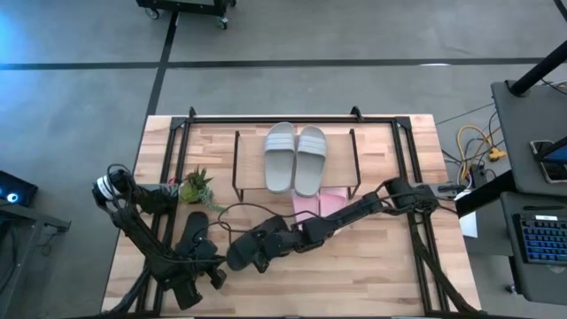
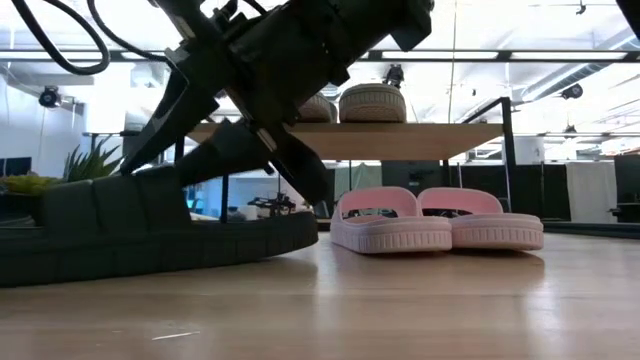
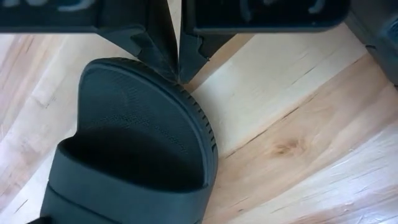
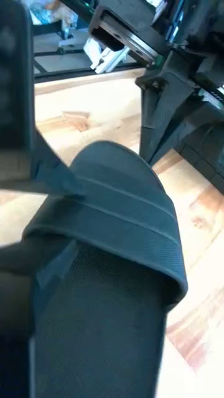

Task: Pick and place slides into the shelf
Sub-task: Move the black slide to the center of the table

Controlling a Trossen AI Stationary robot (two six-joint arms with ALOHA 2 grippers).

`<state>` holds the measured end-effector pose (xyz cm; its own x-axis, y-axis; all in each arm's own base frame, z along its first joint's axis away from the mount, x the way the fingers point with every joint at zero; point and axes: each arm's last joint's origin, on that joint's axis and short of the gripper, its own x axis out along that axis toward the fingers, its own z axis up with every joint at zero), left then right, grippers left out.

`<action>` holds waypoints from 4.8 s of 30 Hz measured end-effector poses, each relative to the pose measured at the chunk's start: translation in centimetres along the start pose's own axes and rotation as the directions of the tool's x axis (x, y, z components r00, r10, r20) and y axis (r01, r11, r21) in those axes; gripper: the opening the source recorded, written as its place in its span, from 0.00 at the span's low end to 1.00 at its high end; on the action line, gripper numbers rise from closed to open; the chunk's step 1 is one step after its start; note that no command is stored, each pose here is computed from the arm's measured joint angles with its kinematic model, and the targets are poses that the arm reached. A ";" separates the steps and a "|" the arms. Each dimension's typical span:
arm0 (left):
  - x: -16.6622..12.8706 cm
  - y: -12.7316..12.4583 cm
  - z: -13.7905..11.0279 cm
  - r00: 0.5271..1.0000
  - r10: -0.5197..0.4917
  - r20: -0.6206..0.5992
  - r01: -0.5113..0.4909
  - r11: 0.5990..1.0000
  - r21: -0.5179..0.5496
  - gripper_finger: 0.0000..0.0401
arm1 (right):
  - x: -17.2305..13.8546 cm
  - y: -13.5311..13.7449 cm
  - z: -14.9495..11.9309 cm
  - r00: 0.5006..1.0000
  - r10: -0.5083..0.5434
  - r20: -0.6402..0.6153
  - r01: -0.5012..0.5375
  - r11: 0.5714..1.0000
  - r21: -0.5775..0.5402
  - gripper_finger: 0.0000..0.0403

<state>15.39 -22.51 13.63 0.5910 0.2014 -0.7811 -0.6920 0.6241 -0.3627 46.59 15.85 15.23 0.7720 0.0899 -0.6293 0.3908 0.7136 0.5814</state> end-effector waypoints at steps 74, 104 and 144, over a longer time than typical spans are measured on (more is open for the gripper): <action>-3.8 -2.5 -0.3 0.984 -0.164 -0.067 0.173 0.971 0.167 0.00 | -12.4 8.5 -10.3 0.828 -0.538 -0.160 0.561 0.790 0.248 0.47; -2.9 -2.8 0.4 0.981 -0.192 -0.013 0.192 0.975 0.112 0.00 | -12.9 7.7 -12.0 0.802 -0.594 -0.056 0.077 0.195 -0.978 0.45; -2.1 -2.4 0.7 0.987 -0.161 -0.020 0.161 0.986 0.030 0.00 | -7.1 5.0 -7.0 0.850 -0.498 0.168 0.340 0.276 -0.899 0.04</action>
<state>16.15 -23.88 16.49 0.6859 0.0831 -0.7229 -0.5751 0.6707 -0.4685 39.55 23.65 19.06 0.5461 -0.3961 -0.7381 -0.0808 0.8521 -0.5171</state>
